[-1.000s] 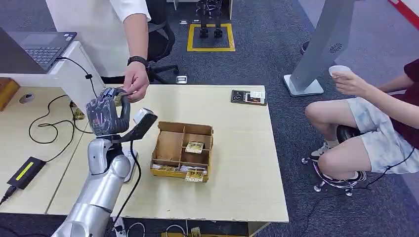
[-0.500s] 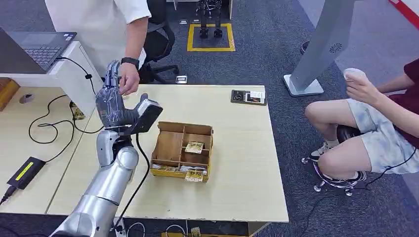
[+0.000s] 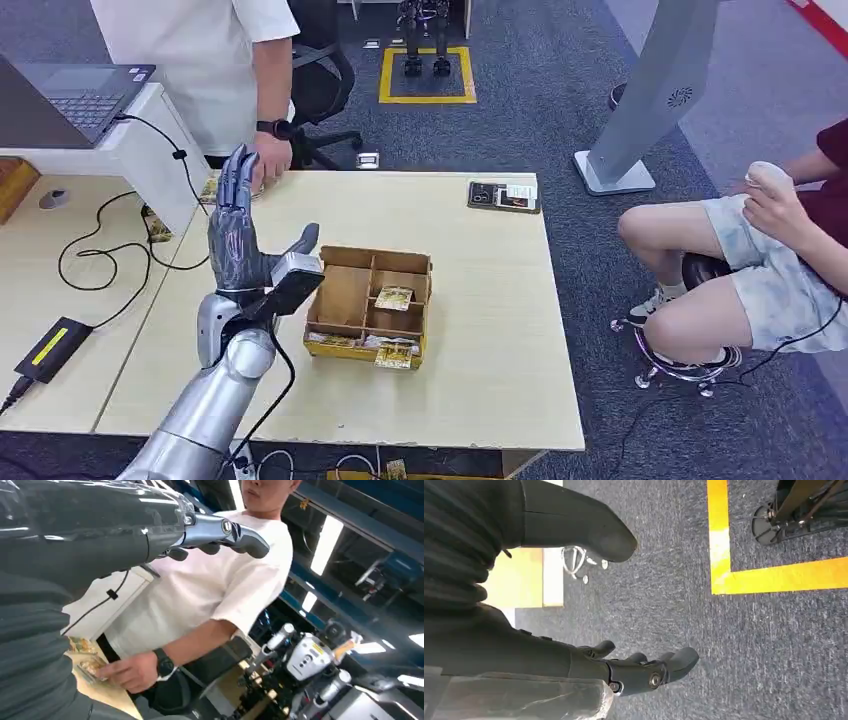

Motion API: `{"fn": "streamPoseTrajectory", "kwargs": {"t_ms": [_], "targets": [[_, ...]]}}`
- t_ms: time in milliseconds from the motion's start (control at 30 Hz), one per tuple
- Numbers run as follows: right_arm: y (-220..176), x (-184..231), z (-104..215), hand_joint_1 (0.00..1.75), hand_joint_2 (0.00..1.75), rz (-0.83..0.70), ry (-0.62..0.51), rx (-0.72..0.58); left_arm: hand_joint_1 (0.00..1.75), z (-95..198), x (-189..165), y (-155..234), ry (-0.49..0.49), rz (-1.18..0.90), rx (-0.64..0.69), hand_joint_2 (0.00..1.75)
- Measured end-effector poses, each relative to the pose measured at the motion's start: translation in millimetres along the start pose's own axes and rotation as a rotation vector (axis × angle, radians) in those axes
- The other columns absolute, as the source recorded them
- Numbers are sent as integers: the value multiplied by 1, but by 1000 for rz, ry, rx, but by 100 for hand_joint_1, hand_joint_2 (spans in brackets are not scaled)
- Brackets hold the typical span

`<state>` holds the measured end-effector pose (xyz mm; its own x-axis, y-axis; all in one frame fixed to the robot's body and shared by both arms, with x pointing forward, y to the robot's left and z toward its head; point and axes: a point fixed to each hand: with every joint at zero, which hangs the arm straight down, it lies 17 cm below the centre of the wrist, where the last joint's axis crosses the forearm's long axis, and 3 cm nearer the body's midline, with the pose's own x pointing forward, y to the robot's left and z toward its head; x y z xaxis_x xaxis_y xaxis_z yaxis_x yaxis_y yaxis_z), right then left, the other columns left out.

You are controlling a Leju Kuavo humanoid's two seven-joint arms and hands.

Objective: Pass the card to the sensor for recognition and then transmit it.

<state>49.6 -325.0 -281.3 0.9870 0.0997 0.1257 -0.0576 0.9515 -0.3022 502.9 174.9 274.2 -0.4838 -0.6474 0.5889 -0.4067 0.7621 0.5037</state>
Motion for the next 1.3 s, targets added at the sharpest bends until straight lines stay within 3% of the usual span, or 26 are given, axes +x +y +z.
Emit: {"fn": "streamPoseTrajectory", "kwargs": {"t_ms": [567, 833, 1000, 1300], "targets": [[-11, -15, 0, 0, 175, -13, 18, -12, 0, 89, 40, -16, -126, 167, -181, 175], [-17, -16, -1, 0, 175, -20, 20, -24, 0, 117, 41, -34, -186, 44, -299, 175], [-17, -16, -1, 0, 175, -13, 20, -20, 0, 134, 34, -58, -251, -164, -410, 175], [-17, -16, -1, 0, 175, -7, 19, -20, 0, 148, 27, -76, -281, -217, -489, 175]]}}
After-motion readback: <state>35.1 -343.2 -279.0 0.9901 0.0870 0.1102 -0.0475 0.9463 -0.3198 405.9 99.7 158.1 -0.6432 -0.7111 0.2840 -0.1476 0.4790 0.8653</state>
